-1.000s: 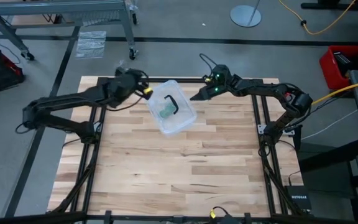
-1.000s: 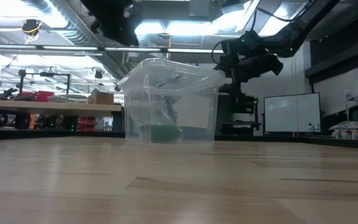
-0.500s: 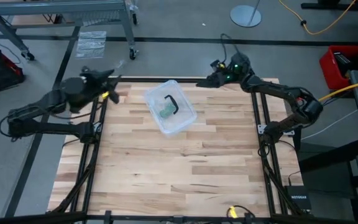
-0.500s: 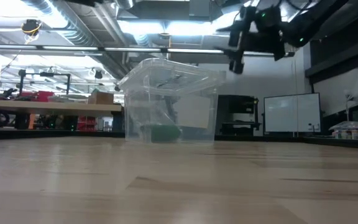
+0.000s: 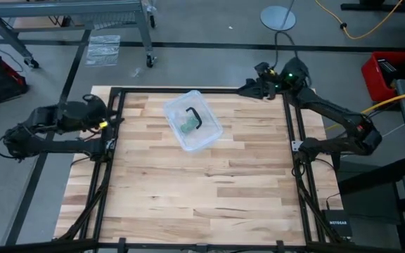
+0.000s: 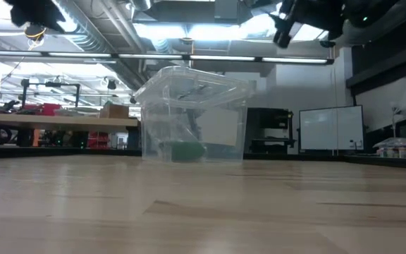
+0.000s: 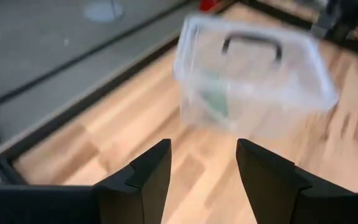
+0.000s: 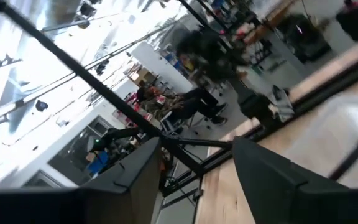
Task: Roll bandage
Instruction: Return to Home Position
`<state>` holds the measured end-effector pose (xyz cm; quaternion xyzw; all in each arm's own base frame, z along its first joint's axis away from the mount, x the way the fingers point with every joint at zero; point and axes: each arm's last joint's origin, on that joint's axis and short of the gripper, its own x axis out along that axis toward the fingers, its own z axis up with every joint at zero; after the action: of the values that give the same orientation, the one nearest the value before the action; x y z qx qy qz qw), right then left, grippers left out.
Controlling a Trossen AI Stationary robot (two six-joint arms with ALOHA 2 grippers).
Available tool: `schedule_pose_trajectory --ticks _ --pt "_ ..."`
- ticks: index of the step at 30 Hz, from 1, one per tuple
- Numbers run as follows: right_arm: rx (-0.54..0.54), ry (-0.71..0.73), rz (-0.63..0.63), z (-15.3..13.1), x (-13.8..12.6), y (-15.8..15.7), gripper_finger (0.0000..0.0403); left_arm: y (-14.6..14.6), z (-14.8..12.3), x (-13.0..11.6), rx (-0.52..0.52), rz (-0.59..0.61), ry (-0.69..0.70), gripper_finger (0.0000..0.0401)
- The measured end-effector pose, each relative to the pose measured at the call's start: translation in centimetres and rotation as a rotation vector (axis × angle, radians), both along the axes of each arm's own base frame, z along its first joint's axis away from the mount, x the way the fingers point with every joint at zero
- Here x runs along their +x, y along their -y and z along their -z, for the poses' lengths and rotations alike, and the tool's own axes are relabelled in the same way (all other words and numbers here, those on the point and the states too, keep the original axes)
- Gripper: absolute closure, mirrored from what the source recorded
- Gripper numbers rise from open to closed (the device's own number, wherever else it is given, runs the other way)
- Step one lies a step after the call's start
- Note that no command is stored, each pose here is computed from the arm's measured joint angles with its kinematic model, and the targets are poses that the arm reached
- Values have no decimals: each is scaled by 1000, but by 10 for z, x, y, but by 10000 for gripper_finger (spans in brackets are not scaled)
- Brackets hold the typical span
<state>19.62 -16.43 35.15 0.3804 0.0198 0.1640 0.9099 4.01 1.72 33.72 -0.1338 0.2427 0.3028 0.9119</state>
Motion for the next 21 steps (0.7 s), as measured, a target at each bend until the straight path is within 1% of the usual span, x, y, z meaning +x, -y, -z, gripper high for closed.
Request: schedule_pose_trajectory --ticks 3,7,10,12,14,16,19,21 --pt "-71 42 -4 -12 -10 -10 201 0 18 1 -36 -1 -52 226" --pt "-119 48 -22 -19 -20 -22 201 1 50 8 -85 40 -115 226" --pt "-142 21 -20 -18 -27 -29 201 1 74 17 -137 80 -115 226" --pt "-172 -11 -17 -14 -33 -34 201 1 90 25 -166 101 -86 226" --pt "-202 -61 -13 -6 -38 -40 201 1 106 32 -197 136 -64 226" --pt "-218 -136 26 3 -45 -45 201 3 111 37 -262 191 -42 226" --pt "-229 -291 142 15 -55 -52 201 3 111 44 -342 188 59 226" --pt "-242 -399 226 22 -62 -56 201 3 112 50 -335 189 122 226"
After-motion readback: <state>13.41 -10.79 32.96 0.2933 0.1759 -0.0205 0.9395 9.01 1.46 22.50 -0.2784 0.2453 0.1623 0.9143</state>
